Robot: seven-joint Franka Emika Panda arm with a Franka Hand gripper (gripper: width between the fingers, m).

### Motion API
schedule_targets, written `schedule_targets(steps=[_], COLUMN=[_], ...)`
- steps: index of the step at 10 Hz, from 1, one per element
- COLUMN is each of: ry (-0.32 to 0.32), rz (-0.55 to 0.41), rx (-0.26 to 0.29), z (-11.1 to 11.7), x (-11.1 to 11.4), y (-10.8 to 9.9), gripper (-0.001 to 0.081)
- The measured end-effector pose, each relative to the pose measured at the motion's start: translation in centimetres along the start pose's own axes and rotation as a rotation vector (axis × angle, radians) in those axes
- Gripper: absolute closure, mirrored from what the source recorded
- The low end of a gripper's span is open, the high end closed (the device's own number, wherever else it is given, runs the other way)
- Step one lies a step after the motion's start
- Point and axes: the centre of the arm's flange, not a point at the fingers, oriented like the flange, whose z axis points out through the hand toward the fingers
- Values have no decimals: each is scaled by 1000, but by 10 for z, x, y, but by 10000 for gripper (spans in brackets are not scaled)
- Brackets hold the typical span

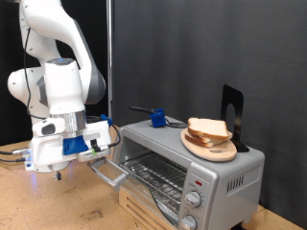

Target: Make a piece of toast with the oven

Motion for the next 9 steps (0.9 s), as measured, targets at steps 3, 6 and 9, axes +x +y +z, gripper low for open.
schedule_targets(steps=[3,6,9], ry=[2,-42,-69], rz=[-5,24,62], rx=[41,134,219], z=[2,-3,-40], x=[0,2,15], y=[3,11,19], gripper=[3,3,3])
